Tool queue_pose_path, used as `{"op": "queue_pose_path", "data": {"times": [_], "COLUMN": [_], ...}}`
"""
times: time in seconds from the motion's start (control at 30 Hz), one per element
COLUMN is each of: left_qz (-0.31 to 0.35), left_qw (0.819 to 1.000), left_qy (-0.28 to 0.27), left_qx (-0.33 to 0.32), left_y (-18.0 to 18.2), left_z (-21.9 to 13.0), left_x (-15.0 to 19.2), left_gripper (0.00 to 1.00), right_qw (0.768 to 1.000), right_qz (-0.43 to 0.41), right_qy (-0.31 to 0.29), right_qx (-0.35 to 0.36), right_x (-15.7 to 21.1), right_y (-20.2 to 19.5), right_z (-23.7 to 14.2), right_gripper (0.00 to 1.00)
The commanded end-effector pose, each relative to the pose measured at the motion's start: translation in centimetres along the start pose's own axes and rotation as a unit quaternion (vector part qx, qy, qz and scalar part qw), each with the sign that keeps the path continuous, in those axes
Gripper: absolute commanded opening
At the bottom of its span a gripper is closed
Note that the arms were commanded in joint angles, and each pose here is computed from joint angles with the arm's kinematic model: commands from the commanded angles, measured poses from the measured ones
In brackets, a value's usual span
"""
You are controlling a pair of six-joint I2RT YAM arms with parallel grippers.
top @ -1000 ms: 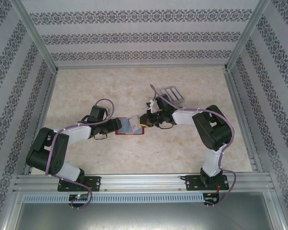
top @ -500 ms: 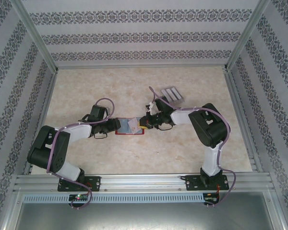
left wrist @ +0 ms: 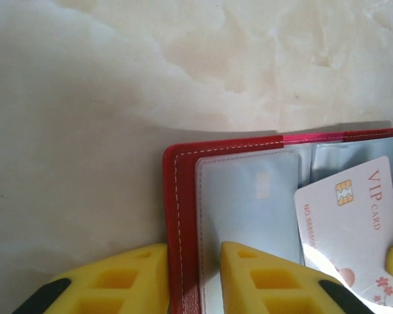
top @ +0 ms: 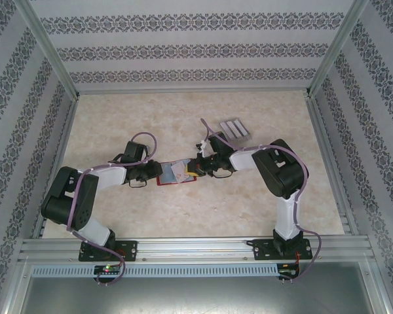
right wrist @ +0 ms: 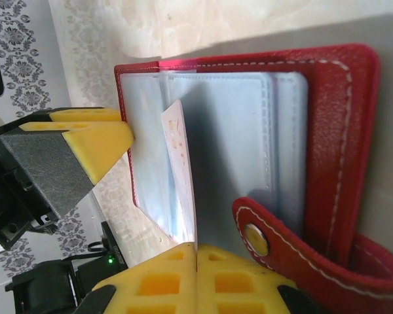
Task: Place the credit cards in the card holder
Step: Insert the credit card into the card slot.
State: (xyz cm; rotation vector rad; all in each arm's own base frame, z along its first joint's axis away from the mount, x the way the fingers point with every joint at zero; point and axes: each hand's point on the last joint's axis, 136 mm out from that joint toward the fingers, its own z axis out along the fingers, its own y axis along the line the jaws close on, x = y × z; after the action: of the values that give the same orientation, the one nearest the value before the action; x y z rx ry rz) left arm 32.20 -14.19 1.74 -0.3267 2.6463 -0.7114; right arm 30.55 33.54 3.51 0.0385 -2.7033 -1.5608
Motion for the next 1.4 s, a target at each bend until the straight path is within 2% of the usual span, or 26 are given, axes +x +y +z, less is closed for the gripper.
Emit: {"op": "queue_pose_path", "data": {"times": [0.0,0.23,0.43,0.9,1.23,1.27,1.37], "left_qz": [0.008,0.009,0.011,0.011,0.008,0.008,0.007], "left_qw": [0.999,0.999,0.999,1.0,0.999,0.999,0.999], "left_qy": [0.036,0.038,0.032,0.025,0.028,0.029,0.027], "left_qx": [0.009,-0.006,-0.006,-0.013,-0.019,-0.016,-0.017], "left_y": [0.1,0.5,0.5,0.6,0.9,0.8,0.8], "left_z": [1.8,1.7,1.4,0.9,1.0,1.0,1.0], "left_x": [1.9,1.9,1.8,1.7,1.8,1.8,1.8], "left_gripper": [0.25,0.2,0.19,0.16,0.13,0.12,0.1], "right_qw": [1.0,1.0,0.999,0.997,0.992,0.992,0.994], "right_qz": [-0.006,-0.01,-0.011,-0.013,-0.046,-0.047,-0.041], "right_qy": [0.003,0.0,-0.043,-0.071,-0.085,-0.085,-0.075], "right_qx": [-0.011,-0.018,-0.006,0.006,0.078,0.08,0.075], "right_x": [-0.4,-0.9,-1.9,-0.6,-0.1,-0.1,0.3], "right_y": [0.6,0.8,0.9,1.8,0.8,0.8,0.8], "right_z": [0.8,1.2,1.3,3.0,1.4,1.3,1.8], "right_gripper": [0.02,0.03,0.04,0.13,0.22,0.22,0.05]}}
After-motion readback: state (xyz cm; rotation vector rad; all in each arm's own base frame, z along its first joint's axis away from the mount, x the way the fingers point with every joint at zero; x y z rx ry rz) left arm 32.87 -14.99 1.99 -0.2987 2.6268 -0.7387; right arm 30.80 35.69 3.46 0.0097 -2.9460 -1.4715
